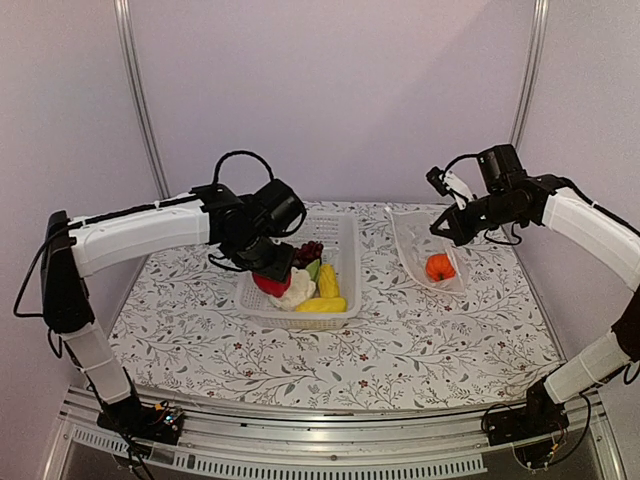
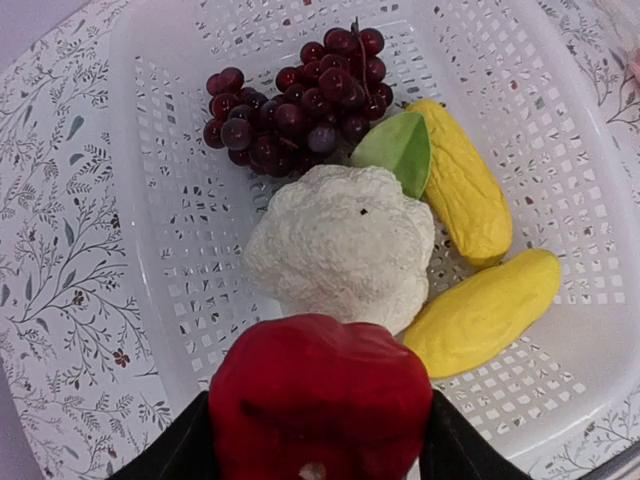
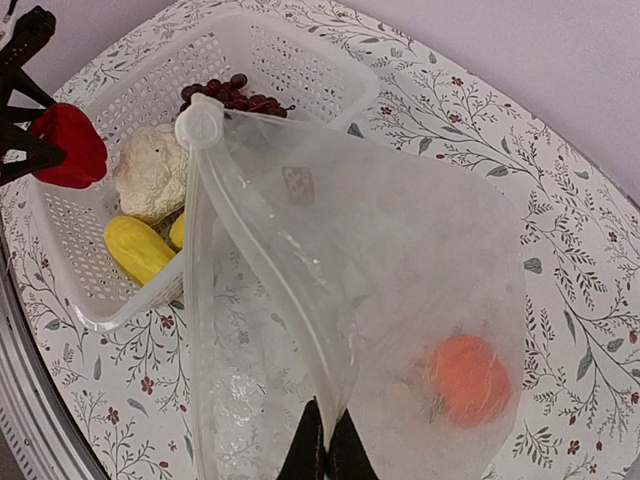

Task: Place the food in the zip-top bag and seal the zipper
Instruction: Pick up the fake vegetable from the bin, then place the fake vegetable in the zipper food storage bag.

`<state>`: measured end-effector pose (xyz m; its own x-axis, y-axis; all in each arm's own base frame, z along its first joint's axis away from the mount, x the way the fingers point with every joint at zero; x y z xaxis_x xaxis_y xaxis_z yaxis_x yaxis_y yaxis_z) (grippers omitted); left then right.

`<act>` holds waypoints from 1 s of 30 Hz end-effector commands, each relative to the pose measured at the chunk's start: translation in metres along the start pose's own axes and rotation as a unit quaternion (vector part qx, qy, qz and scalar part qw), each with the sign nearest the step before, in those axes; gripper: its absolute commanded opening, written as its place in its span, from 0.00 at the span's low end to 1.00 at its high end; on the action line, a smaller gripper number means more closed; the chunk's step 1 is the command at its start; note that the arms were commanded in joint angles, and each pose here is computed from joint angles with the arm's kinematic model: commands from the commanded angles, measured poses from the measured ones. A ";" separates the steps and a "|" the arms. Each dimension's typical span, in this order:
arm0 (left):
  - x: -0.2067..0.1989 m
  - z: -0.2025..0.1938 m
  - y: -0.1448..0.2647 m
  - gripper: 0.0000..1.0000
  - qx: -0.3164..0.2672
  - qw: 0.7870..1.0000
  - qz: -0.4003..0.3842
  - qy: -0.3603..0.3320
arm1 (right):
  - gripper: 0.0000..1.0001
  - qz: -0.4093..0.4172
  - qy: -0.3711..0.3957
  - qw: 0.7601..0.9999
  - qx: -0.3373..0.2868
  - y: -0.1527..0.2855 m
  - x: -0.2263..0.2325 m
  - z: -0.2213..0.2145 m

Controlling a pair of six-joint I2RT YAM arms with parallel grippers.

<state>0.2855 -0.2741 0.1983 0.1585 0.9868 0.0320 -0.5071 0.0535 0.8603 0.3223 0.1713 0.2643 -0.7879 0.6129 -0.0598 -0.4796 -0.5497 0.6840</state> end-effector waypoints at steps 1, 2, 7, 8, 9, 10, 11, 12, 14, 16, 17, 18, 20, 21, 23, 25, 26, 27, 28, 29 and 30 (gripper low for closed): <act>-0.001 0.023 0.035 0.56 -0.043 0.998 -0.040 0.005 | 0.00 -0.018 0.008 1.000 -0.006 0.016 -0.005 0.013; -0.005 0.026 0.040 0.56 -0.053 0.997 -0.053 0.006 | 0.00 -0.018 0.008 1.000 -0.006 0.018 -0.005 0.014; -0.036 0.035 0.066 0.53 -0.110 0.983 -0.143 0.012 | 0.00 -0.014 0.006 1.000 0.002 0.019 -0.005 0.015; -0.045 0.035 0.072 0.53 -0.121 0.978 -0.168 0.009 | 0.00 -0.014 0.006 1.000 0.002 0.019 -0.005 0.015; -0.055 0.035 0.080 0.52 -0.135 0.971 -0.195 0.004 | 0.00 -0.013 0.006 1.000 0.002 0.019 -0.005 0.015; -0.064 0.034 0.087 0.51 -0.148 0.965 -0.218 -0.002 | 0.00 -0.011 0.005 1.000 0.002 0.018 -0.005 0.015; -0.074 0.033 0.094 0.50 -0.162 0.957 -0.242 -0.006 | 0.00 -0.009 0.004 1.000 0.003 0.017 -0.004 0.015; -0.082 0.033 0.102 0.49 -0.175 0.948 -0.265 -0.008 | 0.00 -0.006 0.003 1.000 0.003 0.016 -0.004 0.015; -0.098 0.034 0.117 0.48 -0.200 0.929 -0.311 -0.008 | 0.00 -0.001 0.001 1.000 0.004 0.015 -0.004 0.015; -0.112 0.032 0.131 0.48 -0.220 0.906 -0.362 -0.009 | 0.00 0.000 0.000 1.000 0.005 0.014 -0.004 0.015; -0.119 0.030 0.137 0.47 -0.232 0.892 -0.389 -0.010 | 0.00 0.001 0.000 1.000 0.006 0.013 -0.004 0.015; -0.126 0.026 0.142 0.46 -0.238 0.879 -0.413 -0.013 | 0.00 0.000 -0.001 1.000 0.006 0.013 -0.005 0.016; -0.139 0.024 0.154 0.45 -0.260 0.851 -0.455 -0.014 | 0.00 0.002 -0.003 1.000 0.005 0.012 -0.005 0.017; -0.145 0.022 0.157 0.45 -0.266 0.843 -0.468 -0.018 | 0.00 0.003 -0.003 1.000 0.005 0.012 -0.005 0.018; -0.155 0.021 0.158 0.45 -0.269 0.835 -0.479 -0.024 | 0.00 0.003 -0.006 1.000 0.005 0.012 -0.006 0.018; -0.166 0.022 0.156 0.45 -0.267 0.833 -0.484 -0.028 | 0.00 0.004 -0.006 1.000 0.006 0.011 -0.005 0.018; -0.172 0.023 0.154 0.45 -0.265 0.832 -0.486 -0.031 | 0.00 0.005 -0.007 1.000 0.006 0.010 -0.006 0.018; -0.178 0.024 0.153 0.45 -0.265 0.831 -0.489 -0.030 | 0.00 0.005 -0.007 1.000 0.006 0.010 -0.005 0.018; -0.185 0.025 0.150 0.44 -0.263 0.830 -0.492 -0.027 | 0.00 0.006 -0.007 1.000 0.007 0.009 -0.005 0.017; -0.192 0.025 0.151 0.44 -0.263 0.824 -0.502 -0.025 | 0.00 0.008 -0.008 1.000 0.007 0.009 -0.005 0.017; -0.200 0.024 0.148 0.44 -0.259 0.820 -0.509 -0.028 | 0.00 0.008 -0.009 1.000 0.007 0.008 -0.005 0.017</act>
<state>0.2040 -0.4364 0.3253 0.7134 0.4767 -0.5137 -0.4355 0.8758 0.2080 0.3272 0.1723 0.2809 -0.7875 0.6133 -0.0602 -0.4738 -0.5401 0.6955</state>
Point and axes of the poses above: each gripper's point midway between its finger pads, its own y axis back along the fingers, its own x axis along the line the jaws close on, z = x × y, the point moved 5 cm from there along y, back along the fingers, and after that the axes turned 10 degrees about y, right-handed, at the moved point
